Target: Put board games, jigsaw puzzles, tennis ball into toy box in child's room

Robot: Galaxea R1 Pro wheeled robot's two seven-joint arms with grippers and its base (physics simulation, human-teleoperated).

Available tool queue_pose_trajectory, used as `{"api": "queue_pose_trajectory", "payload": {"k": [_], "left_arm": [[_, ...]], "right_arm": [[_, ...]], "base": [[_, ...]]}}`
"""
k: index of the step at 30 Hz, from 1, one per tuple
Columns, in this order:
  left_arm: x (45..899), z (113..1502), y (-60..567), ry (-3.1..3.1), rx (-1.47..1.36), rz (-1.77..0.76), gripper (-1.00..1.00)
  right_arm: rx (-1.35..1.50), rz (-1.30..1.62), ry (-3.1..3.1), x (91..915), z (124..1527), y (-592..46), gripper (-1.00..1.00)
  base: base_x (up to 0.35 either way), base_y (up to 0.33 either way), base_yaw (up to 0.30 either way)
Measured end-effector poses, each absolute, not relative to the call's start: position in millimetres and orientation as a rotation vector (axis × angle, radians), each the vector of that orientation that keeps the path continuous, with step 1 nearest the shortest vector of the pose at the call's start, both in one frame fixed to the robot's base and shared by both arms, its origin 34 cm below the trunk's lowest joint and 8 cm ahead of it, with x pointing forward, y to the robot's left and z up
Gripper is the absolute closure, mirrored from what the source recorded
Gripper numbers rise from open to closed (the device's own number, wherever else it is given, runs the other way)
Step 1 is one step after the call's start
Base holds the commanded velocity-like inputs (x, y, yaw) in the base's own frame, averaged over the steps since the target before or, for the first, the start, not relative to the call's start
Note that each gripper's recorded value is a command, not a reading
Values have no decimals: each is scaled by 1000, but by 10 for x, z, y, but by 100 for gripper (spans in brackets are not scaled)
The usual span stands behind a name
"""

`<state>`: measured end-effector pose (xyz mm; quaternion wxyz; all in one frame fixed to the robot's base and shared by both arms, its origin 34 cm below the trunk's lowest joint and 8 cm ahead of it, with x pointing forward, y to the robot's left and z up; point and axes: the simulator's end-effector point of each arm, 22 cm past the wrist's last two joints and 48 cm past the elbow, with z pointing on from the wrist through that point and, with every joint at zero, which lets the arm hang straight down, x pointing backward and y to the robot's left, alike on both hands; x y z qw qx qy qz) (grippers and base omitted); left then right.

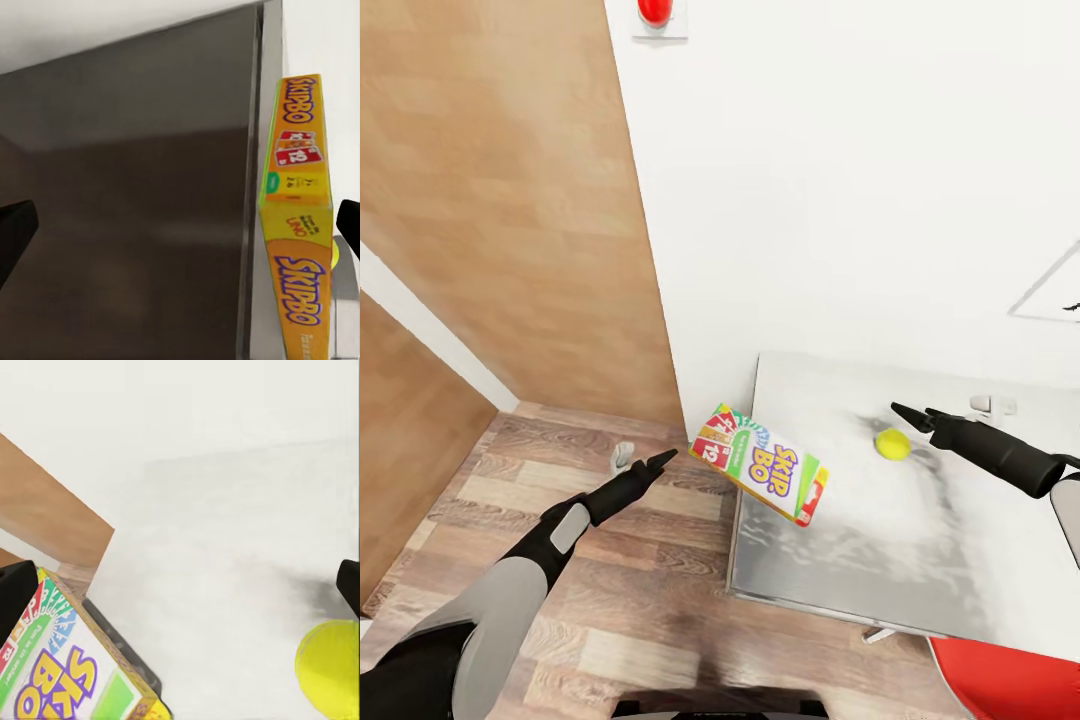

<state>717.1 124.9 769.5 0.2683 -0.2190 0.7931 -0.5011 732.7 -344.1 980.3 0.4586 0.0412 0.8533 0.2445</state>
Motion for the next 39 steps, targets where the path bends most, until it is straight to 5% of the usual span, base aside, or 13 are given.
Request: {"api": "queue_pose_trajectory", "payload": {"k": [14,39], "left_arm": [[7171,7714,1197,2138,-591,-1368,-100],[7193,7848,1079,2094,-567,-1435,-100]], "right_arm": [[101,604,2103,7320,9796,-3437,-100],[108,622,2098,7320,9787,-3375,-100]], "base": [[0,0,-174],[0,0,-15]]}}
